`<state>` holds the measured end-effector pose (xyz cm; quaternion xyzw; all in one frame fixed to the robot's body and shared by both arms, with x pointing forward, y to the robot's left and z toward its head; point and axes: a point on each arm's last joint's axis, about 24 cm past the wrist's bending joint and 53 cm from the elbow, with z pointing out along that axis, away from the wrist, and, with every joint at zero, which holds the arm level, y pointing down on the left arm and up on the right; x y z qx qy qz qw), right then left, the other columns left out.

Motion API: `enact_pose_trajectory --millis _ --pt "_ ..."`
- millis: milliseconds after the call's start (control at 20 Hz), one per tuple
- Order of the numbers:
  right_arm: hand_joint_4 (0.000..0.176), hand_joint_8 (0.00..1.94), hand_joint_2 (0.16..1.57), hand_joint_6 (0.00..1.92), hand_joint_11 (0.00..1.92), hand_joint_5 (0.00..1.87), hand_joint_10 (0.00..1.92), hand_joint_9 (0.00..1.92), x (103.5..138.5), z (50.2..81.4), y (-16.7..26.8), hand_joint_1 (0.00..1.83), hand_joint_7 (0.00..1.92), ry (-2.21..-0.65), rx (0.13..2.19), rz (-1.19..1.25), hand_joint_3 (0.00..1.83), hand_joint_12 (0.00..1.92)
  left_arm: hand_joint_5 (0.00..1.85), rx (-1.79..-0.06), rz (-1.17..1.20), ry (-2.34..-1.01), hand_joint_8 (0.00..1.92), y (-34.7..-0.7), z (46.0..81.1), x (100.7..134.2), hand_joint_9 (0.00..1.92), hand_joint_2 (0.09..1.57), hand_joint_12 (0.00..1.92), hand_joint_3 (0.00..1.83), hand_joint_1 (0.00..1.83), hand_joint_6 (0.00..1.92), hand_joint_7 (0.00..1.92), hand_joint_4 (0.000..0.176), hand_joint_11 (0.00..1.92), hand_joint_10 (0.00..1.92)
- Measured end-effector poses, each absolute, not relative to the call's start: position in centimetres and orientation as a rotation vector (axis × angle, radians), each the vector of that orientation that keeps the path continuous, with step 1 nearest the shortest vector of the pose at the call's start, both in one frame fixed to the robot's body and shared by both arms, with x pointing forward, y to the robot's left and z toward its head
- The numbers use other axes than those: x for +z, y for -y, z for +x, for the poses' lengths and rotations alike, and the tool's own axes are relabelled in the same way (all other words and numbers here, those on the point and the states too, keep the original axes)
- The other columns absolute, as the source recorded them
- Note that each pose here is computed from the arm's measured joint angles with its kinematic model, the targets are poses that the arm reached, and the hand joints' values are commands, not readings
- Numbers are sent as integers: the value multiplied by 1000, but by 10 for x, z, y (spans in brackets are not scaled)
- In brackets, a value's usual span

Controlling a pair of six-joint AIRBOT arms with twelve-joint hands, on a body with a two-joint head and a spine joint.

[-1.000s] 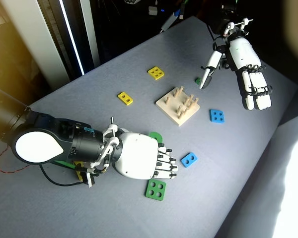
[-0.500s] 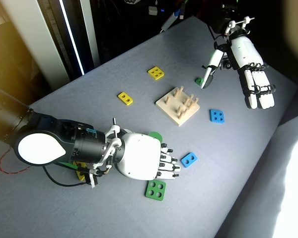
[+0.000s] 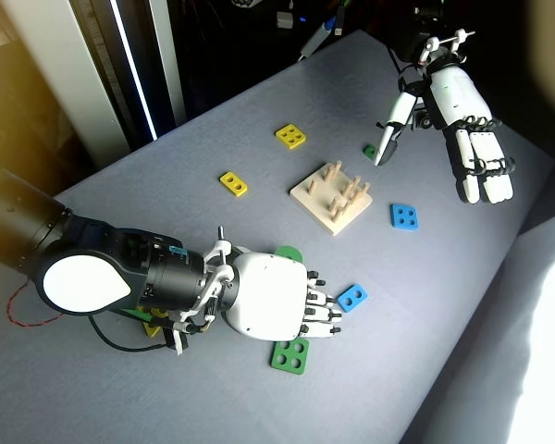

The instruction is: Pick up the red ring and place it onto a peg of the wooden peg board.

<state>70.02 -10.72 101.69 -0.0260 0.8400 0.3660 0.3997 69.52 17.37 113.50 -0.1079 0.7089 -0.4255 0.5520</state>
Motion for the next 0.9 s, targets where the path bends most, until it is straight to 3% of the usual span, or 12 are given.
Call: enact_pose_trajectory --millis 100,200,300,450,650,750,800,900 --pt "0 3 1012 6 0 798 24 261 1016 700 107 1019 426 -2127 925 -62 0 932 33 -1007 -255 -1676 0 -174 695 1135 0 982 19 1 530 1 0 176 30 0" --pt "0 0 1012 2 0 792 8 234 1014 700 107 990 412 -2131 924 -62 1 720 25 -1006 -255 -1676 0 -174 695 1135 0 978 26 0 506 0 0 176 39 0" --pt "0 4 1018 2 0 794 9 243 1014 700 106 998 428 -2132 926 -59 1 651 29 -1007 -255 -1675 0 -174 695 1136 0 980 16 0 511 1 0 176 5 0" --pt "0 2 1018 4 0 804 11 257 1011 699 107 1002 423 -2136 931 -47 0 820 29 -1007 -255 -1675 0 -174 695 1136 0 977 0 0 517 2 0 166 0 0" --pt "0 0 1035 0 0 782 5 246 1010 697 106 967 402 -2138 940 -45 3 830 35 -1006 -256 -1675 0 -174 696 1136 0 968 0 0 507 4 0 175 0 0" --pt "0 6 1036 3 0 786 10 260 1009 696 106 972 419 -2140 944 -47 1 926 32 -1006 -256 -1675 0 -174 696 1136 0 976 0 1 501 2 0 160 1 0" --pt "11 8 1036 8 0 799 13 270 1008 694 105 960 431 -2143 948 -47 1 948 33 -1006 -255 -1675 0 -174 696 1136 0 971 0 0 497 2 0 165 0 0" --pt "9 4 1042 12 0 818 9 264 1007 692 104 955 437 -2145 952 -48 1 883 30 -1006 -257 -1674 0 -174 696 1136 0 968 0 0 494 1 0 172 0 0"
